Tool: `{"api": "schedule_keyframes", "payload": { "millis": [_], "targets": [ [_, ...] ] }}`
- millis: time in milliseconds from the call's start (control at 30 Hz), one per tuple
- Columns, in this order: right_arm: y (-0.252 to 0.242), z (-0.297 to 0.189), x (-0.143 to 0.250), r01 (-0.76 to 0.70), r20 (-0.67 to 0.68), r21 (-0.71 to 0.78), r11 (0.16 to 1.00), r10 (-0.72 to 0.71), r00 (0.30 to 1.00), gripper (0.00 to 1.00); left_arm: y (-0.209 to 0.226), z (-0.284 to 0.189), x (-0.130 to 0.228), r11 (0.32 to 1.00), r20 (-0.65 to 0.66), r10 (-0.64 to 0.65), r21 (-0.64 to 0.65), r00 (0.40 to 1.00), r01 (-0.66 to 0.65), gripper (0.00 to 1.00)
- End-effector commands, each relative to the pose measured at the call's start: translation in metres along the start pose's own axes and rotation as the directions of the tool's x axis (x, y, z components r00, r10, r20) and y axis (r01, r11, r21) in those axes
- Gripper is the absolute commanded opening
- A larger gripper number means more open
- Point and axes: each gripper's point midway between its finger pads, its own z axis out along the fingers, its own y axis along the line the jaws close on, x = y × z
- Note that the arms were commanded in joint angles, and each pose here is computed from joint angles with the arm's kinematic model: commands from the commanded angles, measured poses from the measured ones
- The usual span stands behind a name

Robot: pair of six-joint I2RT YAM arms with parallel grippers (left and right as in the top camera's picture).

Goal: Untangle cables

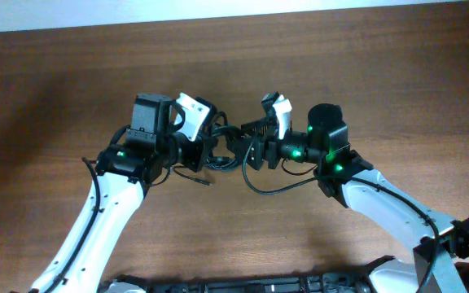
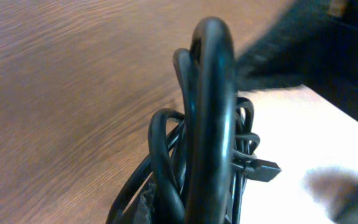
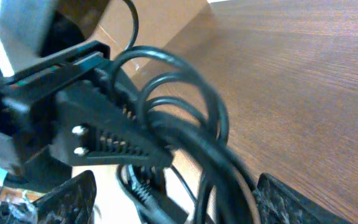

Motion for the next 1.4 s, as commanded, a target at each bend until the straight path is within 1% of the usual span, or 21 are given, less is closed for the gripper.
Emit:
{"api": "schedule_keyframes", "payload": {
  "millis": [0,33,67,100,133,200,267,300,333,433,533,633,733,767,833,900,1000,1067,1233,1267,1367],
  "targets": [
    [0.013,0.012,0.006,0.027,-0.028,-0.040,0.999,-0.028,0.999,0.76,-0.032,-0.009,-0.009,0.967,0.080,0.185,0.160,0.979,-0.196,0.00],
    [0.010,0.015,0.007,0.044,-0.027,-0.010,0.999,-0.044,0.999,0.74,-0.037,-0.009,-0.009,0.962,0.089,0.185,0.185,0.979,-0.199,0.00],
    [0.006,0.015,0.009,0.113,-0.031,0.009,0.994,-0.113,0.993,0.58,-0.039,-0.010,-0.009,0.956,0.095,0.203,0.196,0.975,-0.218,0.00],
    [0.004,0.015,0.011,0.111,-0.040,0.016,0.994,-0.111,0.993,0.30,-0.037,-0.009,-0.009,0.959,0.090,0.204,0.182,0.975,-0.217,0.00],
    [0.003,0.015,0.014,0.101,-0.048,0.021,0.995,-0.100,0.994,0.06,-0.031,-0.008,-0.008,0.965,0.078,0.204,0.153,0.976,-0.214,0.10],
    [0.002,0.015,0.013,0.101,-0.048,0.023,0.995,-0.100,0.994,0.04,-0.025,-0.007,-0.005,0.972,0.054,0.198,0.118,0.979,-0.203,0.29],
    [0.002,0.015,0.013,0.097,-0.047,0.025,0.995,-0.095,0.994,0.04,-0.007,-0.011,-0.005,0.993,0.031,0.117,0.016,0.993,-0.118,0.56],
    [-0.002,0.015,0.012,0.093,-0.040,0.049,0.994,-0.091,0.995,0.04,-0.001,-0.024,-0.012,0.998,0.068,0.059,-0.014,0.996,-0.058,0.91],
    [-0.008,0.015,0.009,0.055,-0.026,0.087,0.995,-0.053,0.998,0.04,0.001,-0.033,-0.017,1.000,0.097,0.018,-0.026,0.995,-0.016,0.99],
    [-0.012,0.014,0.008,0.016,-0.014,0.112,0.994,-0.014,1.000,0.04,0.021,-0.051,-0.021,0.948,0.168,-0.272,-0.122,0.947,0.294,0.99],
    [-0.012,0.014,0.008,0.012,-0.013,0.111,0.994,-0.011,1.000,0.04,0.022,-0.049,-0.013,0.931,0.145,-0.326,-0.125,0.934,0.344,0.99],
    [-0.016,0.014,0.006,-0.099,0.010,0.134,0.986,0.099,0.995,0.04,0.008,-0.046,0.001,0.923,0.074,-0.375,-0.068,0.924,0.380,0.99],
    [-0.017,0.014,-0.002,-0.294,0.069,0.128,0.947,0.287,0.955,0.04,0.002,-0.038,0.007,0.832,0.051,-0.550,-0.051,0.833,0.553,0.99],
    [-0.016,0.014,-0.002,-0.320,0.075,0.124,0.939,0.313,0.947,0.04,0.000,-0.034,0.009,0.823,0.042,-0.564,-0.060,0.825,0.566,0.99],
    [-0.016,0.014,-0.002,-0.322,0.073,0.120,0.939,0.315,0.946,0.04,0.004,-0.028,0.018,0.717,0.048,-0.686,-0.125,0.726,0.685,0.99],
    [-0.015,0.014,-0.002,-0.322,0.070,0.118,0.939,0.315,0.946,0.04,0.005,-0.028,0.019,0.687,0.059,-0.714,-0.133,0.698,0.714,0.99],
    [-0.009,0.014,0.000,-0.378,0.051,0.086,0.922,0.375,0.926,0.04,0.012,-0.028,0.019,0.680,0.082,-0.713,-0.163,0.696,0.715,0.84],
    [-0.006,0.015,0.001,-0.398,0.041,0.073,0.915,0.396,0.917,0.04,0.014,-0.024,0.022,0.675,0.070,-0.719,-0.170,0.692,0.718,0.67],
    [-0.002,0.015,0.001,-0.394,0.030,0.055,0.918,0.393,0.919,0.04,0.007,0.003,0.011,0.703,0.028,-0.705,-0.107,0.709,0.704,0.67],
    [-0.002,0.015,0.001,-0.394,0.030,0.055,0.918,0.393,0.919,0.04,0.006,0.003,0.006,0.713,0.042,-0.695,-0.094,0.718,0.695,0.57],
    [-0.001,0.015,0.002,-0.435,0.024,0.046,0.899,0.434,0.901,0.04,0.011,0.011,0.012,0.706,0.024,-0.701,-0.117,0.712,0.699,0.42]
  ]
}}
